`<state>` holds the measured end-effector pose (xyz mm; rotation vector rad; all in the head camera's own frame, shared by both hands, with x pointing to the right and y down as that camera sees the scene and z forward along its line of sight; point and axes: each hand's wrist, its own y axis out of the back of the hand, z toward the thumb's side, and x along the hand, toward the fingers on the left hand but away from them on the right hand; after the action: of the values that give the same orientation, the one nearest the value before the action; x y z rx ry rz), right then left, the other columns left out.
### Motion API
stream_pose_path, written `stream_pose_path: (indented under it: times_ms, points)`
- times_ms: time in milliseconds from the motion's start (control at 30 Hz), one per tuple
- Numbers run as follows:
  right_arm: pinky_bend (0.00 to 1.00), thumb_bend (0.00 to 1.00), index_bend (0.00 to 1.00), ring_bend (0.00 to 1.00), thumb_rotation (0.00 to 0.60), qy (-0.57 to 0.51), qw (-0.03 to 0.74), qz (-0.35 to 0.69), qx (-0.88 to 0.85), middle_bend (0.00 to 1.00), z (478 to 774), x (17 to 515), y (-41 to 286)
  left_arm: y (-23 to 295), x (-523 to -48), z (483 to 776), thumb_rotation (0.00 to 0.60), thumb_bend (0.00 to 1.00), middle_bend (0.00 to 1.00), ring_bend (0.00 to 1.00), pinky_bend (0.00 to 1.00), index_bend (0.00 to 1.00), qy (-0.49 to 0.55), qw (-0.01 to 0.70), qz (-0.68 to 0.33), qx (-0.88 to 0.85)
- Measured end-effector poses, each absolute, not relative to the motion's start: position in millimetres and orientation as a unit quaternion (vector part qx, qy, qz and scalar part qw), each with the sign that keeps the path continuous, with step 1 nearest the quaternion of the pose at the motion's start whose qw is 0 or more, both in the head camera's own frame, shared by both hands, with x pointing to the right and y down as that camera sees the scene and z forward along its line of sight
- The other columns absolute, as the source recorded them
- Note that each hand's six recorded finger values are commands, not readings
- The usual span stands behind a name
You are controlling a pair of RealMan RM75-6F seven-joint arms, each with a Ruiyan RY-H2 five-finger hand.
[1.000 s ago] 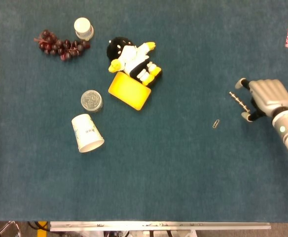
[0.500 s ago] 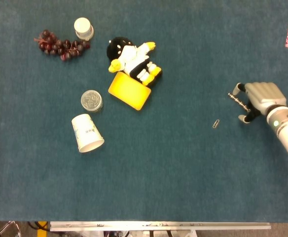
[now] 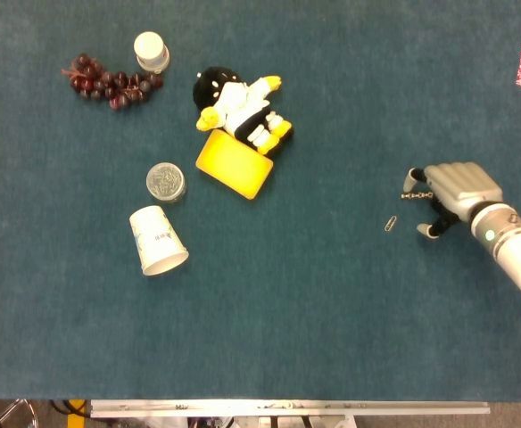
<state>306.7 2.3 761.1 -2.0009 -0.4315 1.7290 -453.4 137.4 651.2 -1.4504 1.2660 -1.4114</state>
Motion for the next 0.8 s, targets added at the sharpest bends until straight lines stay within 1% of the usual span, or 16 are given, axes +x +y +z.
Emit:
stream_pose_path:
  times_ms: [33, 67, 100, 167, 200, 300, 567, 633, 700, 800]
  points:
    - [1.0, 0.24, 0.38, 1.0, 0.6, -0.162, 0.232, 0.626, -0.727, 1.0, 760, 306, 1, 138, -454, 651, 0.6, 0.31, 0.01, 0.01, 0.0, 0.0, 0.494, 0.368, -0.55, -0.564]
    - [1.0, 0.28, 0.41, 1.0, 0.6, -0.168, 0.237, 0.624, -0.726, 1.0, 759, 306, -1, 138, -455, 651, 0.6, 0.31, 0.01, 0.01, 0.0, 0.0, 0.494, 0.368, -0.55, -0.564]
    - [1.0, 0.33, 0.44, 1.0, 0.6, -0.177, 0.246, 0.619, -0.724, 1.0, 757, 305, -4, 138, -455, 651, 0.6, 0.31, 0.01, 0.01, 0.0, 0.0, 0.495, 0.367, -0.55, -0.564]
    - [1.0, 0.38, 0.48, 1.0, 0.6, -0.192, 0.264, 0.611, -0.721, 1.0, 753, 303, -8, 138, -456, 652, 0.6, 0.31, 0.01, 0.01, 0.0, 0.0, 0.496, 0.366, -0.551, -0.563]
    - [1.0, 0.39, 0.49, 1.0, 0.6, -0.202, 0.277, 0.605, -0.718, 1.0, 751, 302, -10, 139, -456, 652, 0.6, 0.31, 0.01, 0.01, 0.0, 0.0, 0.496, 0.365, -0.551, -0.563]
    - [1.0, 0.39, 0.52, 1.0, 0.6, -0.224, 0.3, 0.592, -0.714, 1.0, 749, 301, -10, 139, -457, 653, 0.6, 0.31, 0.01, 0.01, 0.0, 0.0, 0.496, 0.364, -0.552, -0.563]
    - [1.0, 0.38, 0.53, 1.0, 0.6, -0.218, 0.305, 0.598, -0.708, 1.0, 758, 304, 1, 140, -460, 653, 0.6, 0.31, 0.01, 0.01, 0.0, 0.0, 0.498, 0.362, -0.553, -0.562]
    - [1.0, 0.34, 0.53, 1.0, 0.6, -0.216, 0.313, 0.6, -0.704, 1.0, 759, 304, 1, 141, -460, 653, 0.6, 0.31, 0.01, 0.01, 0.0, 0.0, 0.499, 0.362, -0.553, -0.561]
    - [1.0, 0.28, 0.53, 1.0, 0.6, -0.218, 0.321, 0.6, -0.699, 1.0, 759, 303, 0, 141, -461, 653, 0.6, 0.31, 0.01, 0.01, 0.0, 0.0, 0.499, 0.362, -0.553, -0.561]
    - [1.0, 0.26, 0.53, 1.0, 0.6, -0.219, 0.325, 0.6, -0.698, 1.0, 760, 302, -1, 142, -461, 653, 0.6, 0.31, 0.01, 0.01, 0.0, 0.0, 0.5, 0.361, -0.553, -0.56]
